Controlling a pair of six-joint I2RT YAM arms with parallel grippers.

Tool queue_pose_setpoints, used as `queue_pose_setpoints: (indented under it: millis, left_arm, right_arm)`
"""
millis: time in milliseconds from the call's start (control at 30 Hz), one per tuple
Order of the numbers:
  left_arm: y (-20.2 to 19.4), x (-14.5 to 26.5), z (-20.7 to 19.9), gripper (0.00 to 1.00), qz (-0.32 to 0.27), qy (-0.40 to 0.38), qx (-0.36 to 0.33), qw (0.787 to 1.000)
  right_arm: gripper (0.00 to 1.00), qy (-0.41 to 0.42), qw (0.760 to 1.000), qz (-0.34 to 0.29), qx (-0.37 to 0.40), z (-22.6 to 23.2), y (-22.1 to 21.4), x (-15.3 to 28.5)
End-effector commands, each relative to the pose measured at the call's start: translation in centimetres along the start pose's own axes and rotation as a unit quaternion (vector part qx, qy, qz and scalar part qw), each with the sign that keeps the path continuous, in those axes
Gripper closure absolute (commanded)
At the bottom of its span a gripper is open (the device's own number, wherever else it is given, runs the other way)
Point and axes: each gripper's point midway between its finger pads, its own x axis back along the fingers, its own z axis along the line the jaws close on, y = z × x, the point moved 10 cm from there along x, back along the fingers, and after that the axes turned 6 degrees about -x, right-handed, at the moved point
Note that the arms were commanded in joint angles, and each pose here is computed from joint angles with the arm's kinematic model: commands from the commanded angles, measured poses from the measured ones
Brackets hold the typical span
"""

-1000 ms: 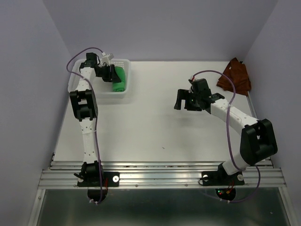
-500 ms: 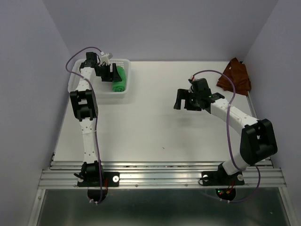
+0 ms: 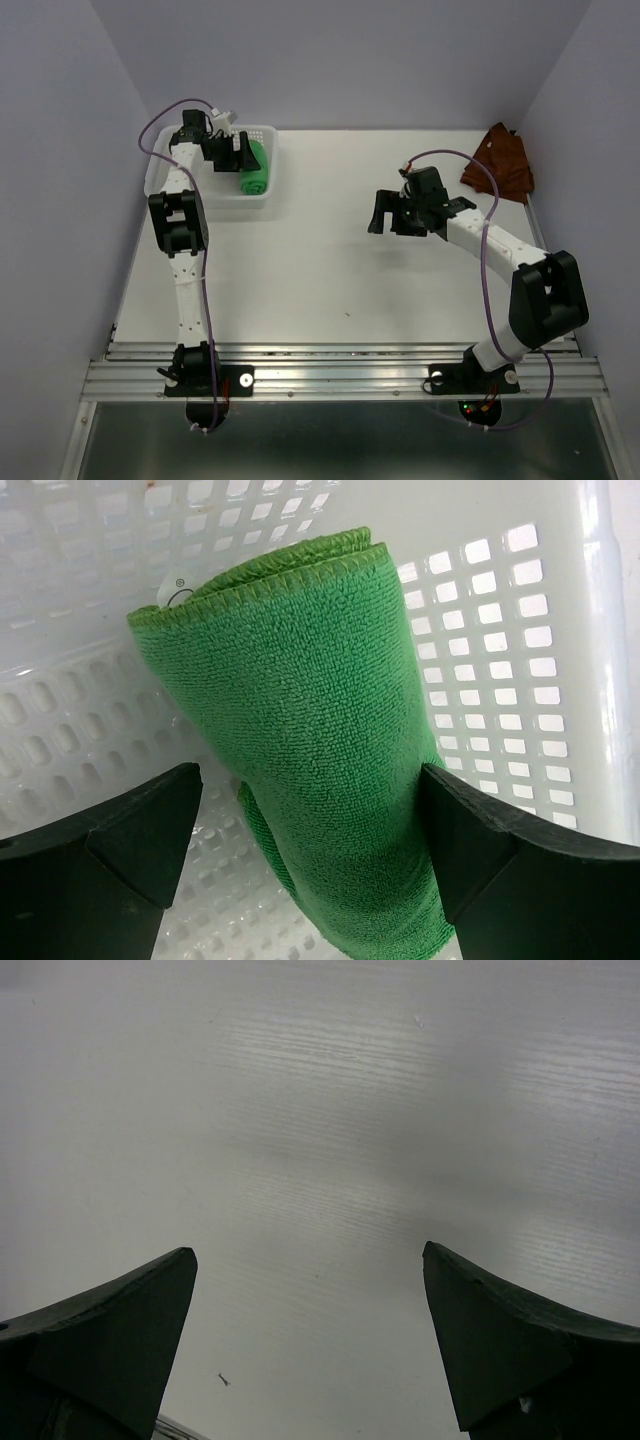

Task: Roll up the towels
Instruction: Place the rolled towel into the container, then move the towel to the center of the board

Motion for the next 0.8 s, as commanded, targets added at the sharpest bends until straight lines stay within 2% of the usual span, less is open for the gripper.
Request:
queue_pose_setpoints:
  millis: [0, 333, 500, 767]
  left_arm:
    - [4.6, 4.4, -2.1, 0.01, -0.071, 0.002, -0.034, 0.997]
    - [6.0, 6.0, -2.8, 0.01, -0.107, -0.018, -0.03, 0.994]
    - [6.1, 5.6, -2.4, 0.01, -0.114, -0.007, -0.027, 0.993]
    - [6.6, 4.5, -2.3, 0.01, -0.142, -0.038, 0.001, 0.989]
  right_arm:
    - [0.0, 0.02, 1.0, -0.019, 0.006, 1.0, 1.5, 0.6]
    - [0.0, 0.025, 1.0, -0.013, 0.008, 0.9, 1.3, 0.3]
    - [0.0, 0.025, 1.0, -0.011, 0.009, 0.9, 1.3, 0.1]
    - [0.0, 0.025, 1.0, -0.008, 0.009, 0.9, 1.4, -0.3]
